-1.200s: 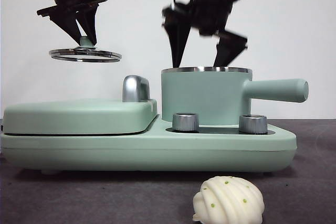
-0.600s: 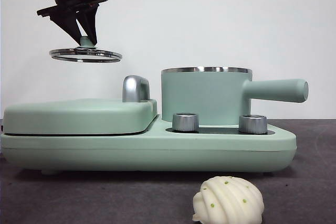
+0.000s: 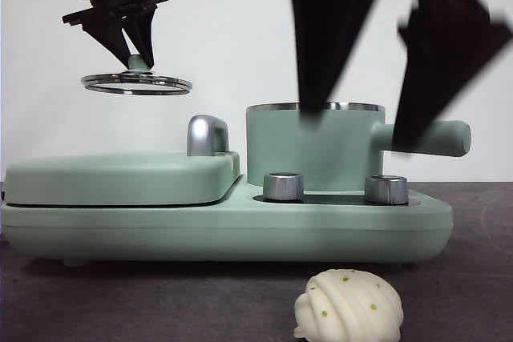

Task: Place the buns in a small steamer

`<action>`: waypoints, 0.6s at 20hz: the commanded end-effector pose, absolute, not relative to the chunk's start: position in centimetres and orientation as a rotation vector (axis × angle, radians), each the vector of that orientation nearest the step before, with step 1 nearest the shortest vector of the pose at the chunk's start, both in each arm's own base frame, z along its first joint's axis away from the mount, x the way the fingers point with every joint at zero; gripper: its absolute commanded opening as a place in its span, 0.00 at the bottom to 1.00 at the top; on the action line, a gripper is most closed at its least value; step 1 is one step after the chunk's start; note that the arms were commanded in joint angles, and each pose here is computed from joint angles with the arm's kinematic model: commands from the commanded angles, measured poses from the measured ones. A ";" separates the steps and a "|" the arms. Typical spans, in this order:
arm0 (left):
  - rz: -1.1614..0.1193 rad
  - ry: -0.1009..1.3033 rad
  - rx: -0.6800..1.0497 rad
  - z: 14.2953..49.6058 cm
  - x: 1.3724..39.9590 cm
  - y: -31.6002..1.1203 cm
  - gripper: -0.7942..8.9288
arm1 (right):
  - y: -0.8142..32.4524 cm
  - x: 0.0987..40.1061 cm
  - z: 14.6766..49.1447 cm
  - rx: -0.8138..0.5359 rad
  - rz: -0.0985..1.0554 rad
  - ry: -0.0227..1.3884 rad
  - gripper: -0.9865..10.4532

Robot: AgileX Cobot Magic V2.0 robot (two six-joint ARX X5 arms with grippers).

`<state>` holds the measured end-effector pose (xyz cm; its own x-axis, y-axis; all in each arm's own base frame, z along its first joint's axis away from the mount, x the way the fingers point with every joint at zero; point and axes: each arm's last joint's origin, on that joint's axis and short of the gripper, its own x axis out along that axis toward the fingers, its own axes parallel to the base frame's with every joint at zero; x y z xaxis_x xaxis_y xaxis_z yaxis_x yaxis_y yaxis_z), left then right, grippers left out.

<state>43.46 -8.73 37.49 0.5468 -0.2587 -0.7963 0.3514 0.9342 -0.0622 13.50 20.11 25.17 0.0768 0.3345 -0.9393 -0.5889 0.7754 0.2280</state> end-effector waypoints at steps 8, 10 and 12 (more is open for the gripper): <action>-0.375 0.861 0.107 38.8 43.2 -9.4 0.13 | 21.1 14.2 18.0 -0.228 0.603 1.360 0.47; -0.375 0.861 0.108 38.8 43.2 -9.4 0.13 | 21.6 14.6 17.5 -0.212 0.624 1.352 0.46; -0.375 0.861 0.108 38.8 43.2 -9.4 0.13 | 21.8 14.7 17.2 -0.208 0.628 1.354 0.42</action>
<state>43.35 -9.29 37.49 0.5434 -0.2658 -0.7963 0.3634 0.9295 -0.0622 14.77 21.41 17.47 0.0866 0.3035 -0.9489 -0.5271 0.8222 0.2149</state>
